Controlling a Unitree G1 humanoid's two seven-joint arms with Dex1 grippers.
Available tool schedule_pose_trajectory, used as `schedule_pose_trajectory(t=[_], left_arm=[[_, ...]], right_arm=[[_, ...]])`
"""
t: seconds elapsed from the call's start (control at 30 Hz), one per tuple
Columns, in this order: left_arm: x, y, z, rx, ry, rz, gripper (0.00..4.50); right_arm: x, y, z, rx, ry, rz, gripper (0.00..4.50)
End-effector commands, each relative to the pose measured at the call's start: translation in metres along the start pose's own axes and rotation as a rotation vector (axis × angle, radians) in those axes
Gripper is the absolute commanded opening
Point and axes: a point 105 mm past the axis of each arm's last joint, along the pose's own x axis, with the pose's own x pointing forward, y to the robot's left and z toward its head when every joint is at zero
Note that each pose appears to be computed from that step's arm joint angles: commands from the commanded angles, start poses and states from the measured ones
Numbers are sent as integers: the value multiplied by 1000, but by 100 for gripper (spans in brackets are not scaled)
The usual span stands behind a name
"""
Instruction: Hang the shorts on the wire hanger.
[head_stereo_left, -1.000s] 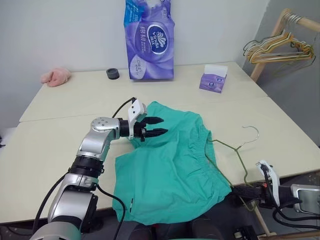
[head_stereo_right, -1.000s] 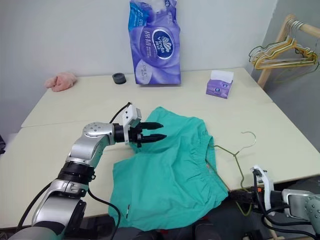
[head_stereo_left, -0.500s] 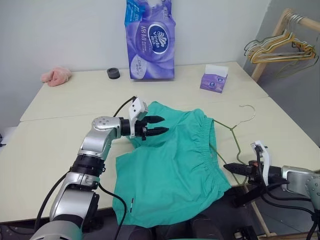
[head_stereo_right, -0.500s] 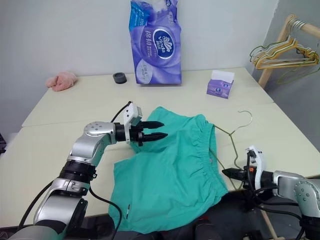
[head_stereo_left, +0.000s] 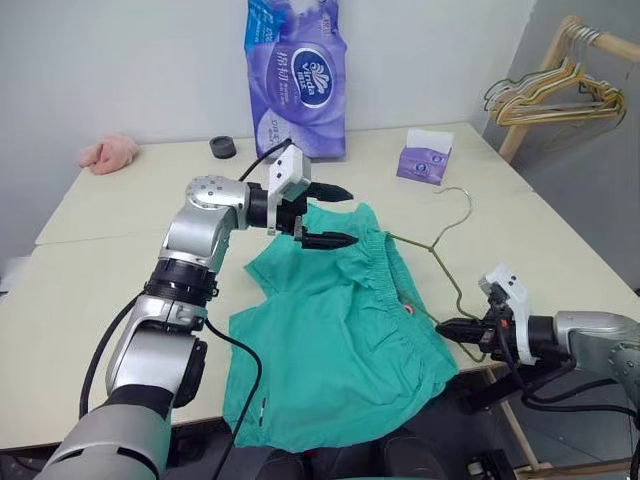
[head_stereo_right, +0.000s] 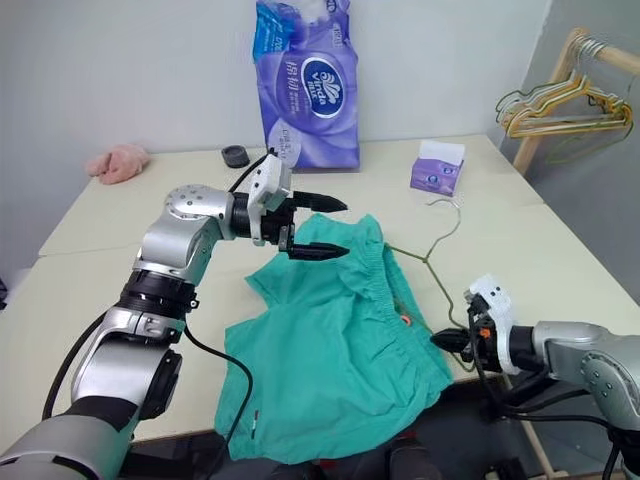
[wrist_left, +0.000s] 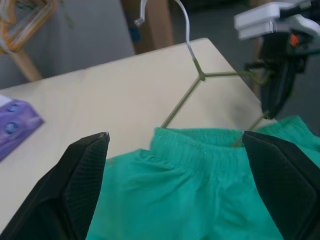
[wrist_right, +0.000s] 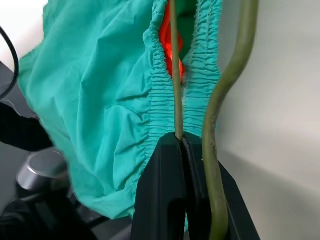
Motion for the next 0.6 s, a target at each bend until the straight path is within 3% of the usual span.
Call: schedule_pose_trajectory(t=[0.03, 0.3, 0.47, 0.6], left_arm=[[5, -3, 2, 110, 80, -120, 448], [8, 0, -19, 152, 160, -149, 448], [11, -18, -29, 120, 161, -235, 448], [0, -41, -54, 96, 260, -319, 430]], right_arm=[[0, 17, 23, -203, -22, 32, 0], [3, 35, 33, -380, -9, 55, 0], [4, 36, 33, -443, 6, 44, 0], [3, 30, 31, -480, 19, 19, 0]])
